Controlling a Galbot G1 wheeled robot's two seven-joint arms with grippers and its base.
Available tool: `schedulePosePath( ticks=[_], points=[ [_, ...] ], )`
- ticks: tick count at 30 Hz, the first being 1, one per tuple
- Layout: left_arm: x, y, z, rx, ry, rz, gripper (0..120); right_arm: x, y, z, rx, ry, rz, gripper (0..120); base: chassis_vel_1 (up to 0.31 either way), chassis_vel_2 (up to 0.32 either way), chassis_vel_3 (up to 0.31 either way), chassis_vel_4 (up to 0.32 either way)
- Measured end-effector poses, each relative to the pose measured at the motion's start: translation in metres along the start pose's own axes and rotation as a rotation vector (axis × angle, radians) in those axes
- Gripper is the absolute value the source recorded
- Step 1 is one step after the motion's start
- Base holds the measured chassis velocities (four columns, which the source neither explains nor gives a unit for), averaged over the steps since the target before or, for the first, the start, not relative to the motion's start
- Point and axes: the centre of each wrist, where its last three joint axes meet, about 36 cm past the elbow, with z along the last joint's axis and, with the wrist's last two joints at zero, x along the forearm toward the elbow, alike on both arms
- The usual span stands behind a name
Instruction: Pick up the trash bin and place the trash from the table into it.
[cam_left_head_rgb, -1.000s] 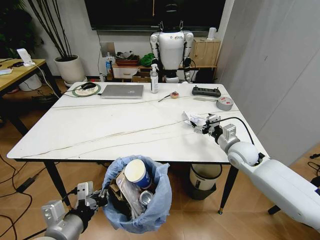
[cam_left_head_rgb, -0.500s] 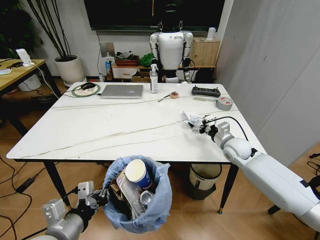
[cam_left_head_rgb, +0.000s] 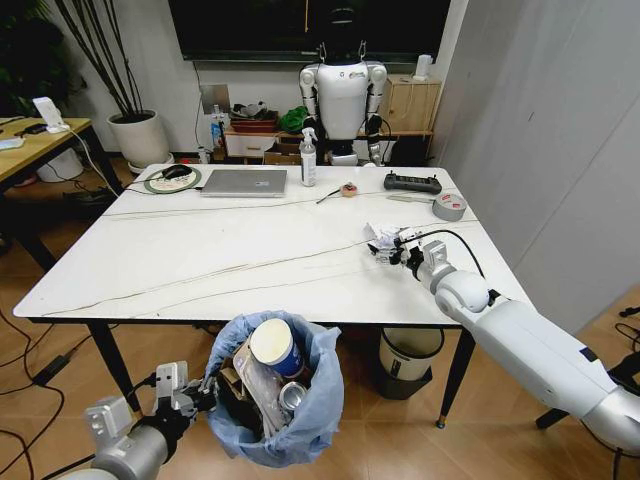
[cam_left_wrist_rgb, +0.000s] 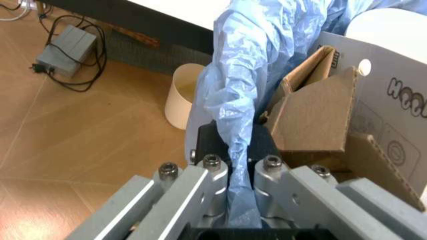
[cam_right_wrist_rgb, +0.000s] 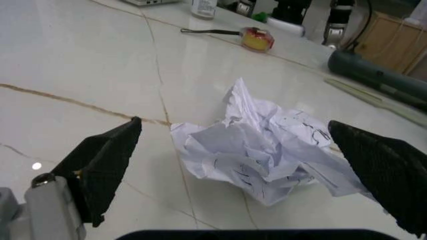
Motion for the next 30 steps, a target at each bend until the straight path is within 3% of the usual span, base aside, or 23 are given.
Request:
schedulePosePath(
  ticks=[18,30],
  points=[
    [0.000,0.000,-0.001,0.000,-0.004,0.002,0,-0.006,-0.009,0.013,0.024,0.036,0.015,98,0.000,0.000,0.000,0.000],
    [-0.001,0.001,-0.001,0.000,-0.002,0.001,0,-0.007,-0.012,0.019,0.017,0.043,0.019,49,0.000,0.000,0.000,0.000]
  ],
)
